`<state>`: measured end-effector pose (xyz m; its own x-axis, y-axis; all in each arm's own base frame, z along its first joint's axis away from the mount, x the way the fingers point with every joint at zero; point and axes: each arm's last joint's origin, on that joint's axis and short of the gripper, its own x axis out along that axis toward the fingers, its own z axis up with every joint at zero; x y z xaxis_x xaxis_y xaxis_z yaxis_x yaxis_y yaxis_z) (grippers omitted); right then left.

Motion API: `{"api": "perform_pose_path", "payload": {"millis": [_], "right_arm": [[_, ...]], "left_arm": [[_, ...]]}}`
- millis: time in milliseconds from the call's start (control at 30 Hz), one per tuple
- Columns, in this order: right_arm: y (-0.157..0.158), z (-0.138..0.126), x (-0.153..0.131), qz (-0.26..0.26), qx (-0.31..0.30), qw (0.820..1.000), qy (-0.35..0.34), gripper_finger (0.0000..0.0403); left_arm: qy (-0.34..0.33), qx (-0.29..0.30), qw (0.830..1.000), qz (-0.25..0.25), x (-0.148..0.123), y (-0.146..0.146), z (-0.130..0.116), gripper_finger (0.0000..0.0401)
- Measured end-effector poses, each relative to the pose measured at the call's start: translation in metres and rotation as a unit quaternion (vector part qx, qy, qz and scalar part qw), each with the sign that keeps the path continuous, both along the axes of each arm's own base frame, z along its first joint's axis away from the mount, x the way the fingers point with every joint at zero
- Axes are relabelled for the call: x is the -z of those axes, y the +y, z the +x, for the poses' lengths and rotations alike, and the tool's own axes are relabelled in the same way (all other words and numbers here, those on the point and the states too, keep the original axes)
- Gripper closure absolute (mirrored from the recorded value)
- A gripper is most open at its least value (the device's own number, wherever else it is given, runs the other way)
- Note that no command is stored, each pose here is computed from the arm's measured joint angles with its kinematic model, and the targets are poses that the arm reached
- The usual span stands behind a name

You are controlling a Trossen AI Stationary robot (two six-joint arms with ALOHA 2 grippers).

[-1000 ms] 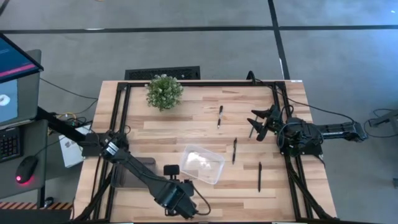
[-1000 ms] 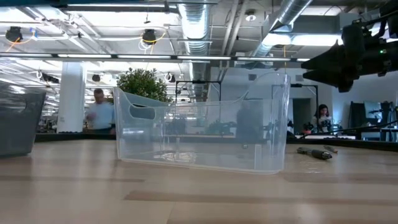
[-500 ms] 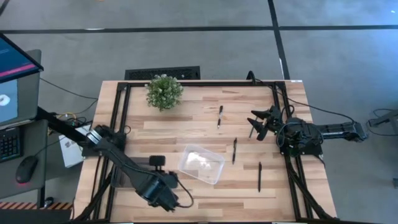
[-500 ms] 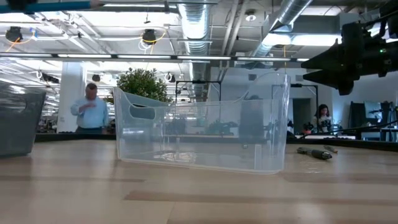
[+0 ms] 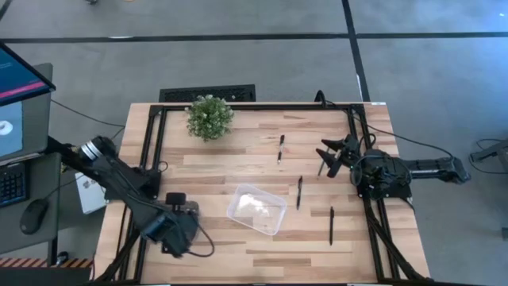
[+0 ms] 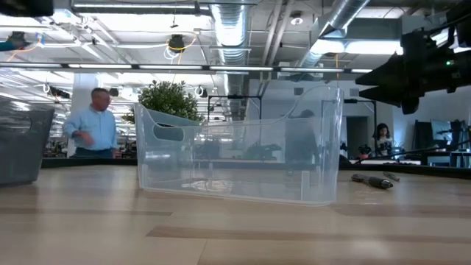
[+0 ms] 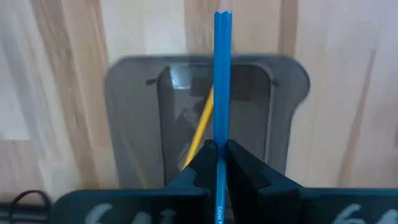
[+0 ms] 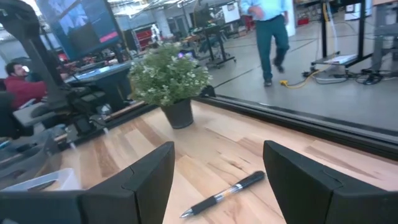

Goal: Sort pens & pencils
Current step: Put the blue pencil into the black bin

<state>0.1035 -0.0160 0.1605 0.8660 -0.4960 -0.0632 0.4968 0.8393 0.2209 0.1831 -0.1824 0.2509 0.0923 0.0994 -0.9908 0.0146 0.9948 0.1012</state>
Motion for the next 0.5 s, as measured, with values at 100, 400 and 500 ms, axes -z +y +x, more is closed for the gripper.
{"api": "perform_pose_path", "payload": {"millis": [100,400,500], "right_arm": [[-0.002,0.000,0.001,0.000,0.009,1.000,0.005,0.0135],[-0.008,-0.002,0.000,0.049,0.042,0.997,-0.030,0.0135],[-0.009,-0.002,0.000,0.061,0.047,0.996,-0.037,0.0135]], "left_arm": [[0.008,0.011,1.000,-0.008,0.005,0.005,-0.020,0.0395],[0.094,0.082,0.992,0.002,0.039,0.027,-0.056,0.0395],[0.105,0.118,0.987,0.015,0.048,0.032,-0.059,0.0395]]}}
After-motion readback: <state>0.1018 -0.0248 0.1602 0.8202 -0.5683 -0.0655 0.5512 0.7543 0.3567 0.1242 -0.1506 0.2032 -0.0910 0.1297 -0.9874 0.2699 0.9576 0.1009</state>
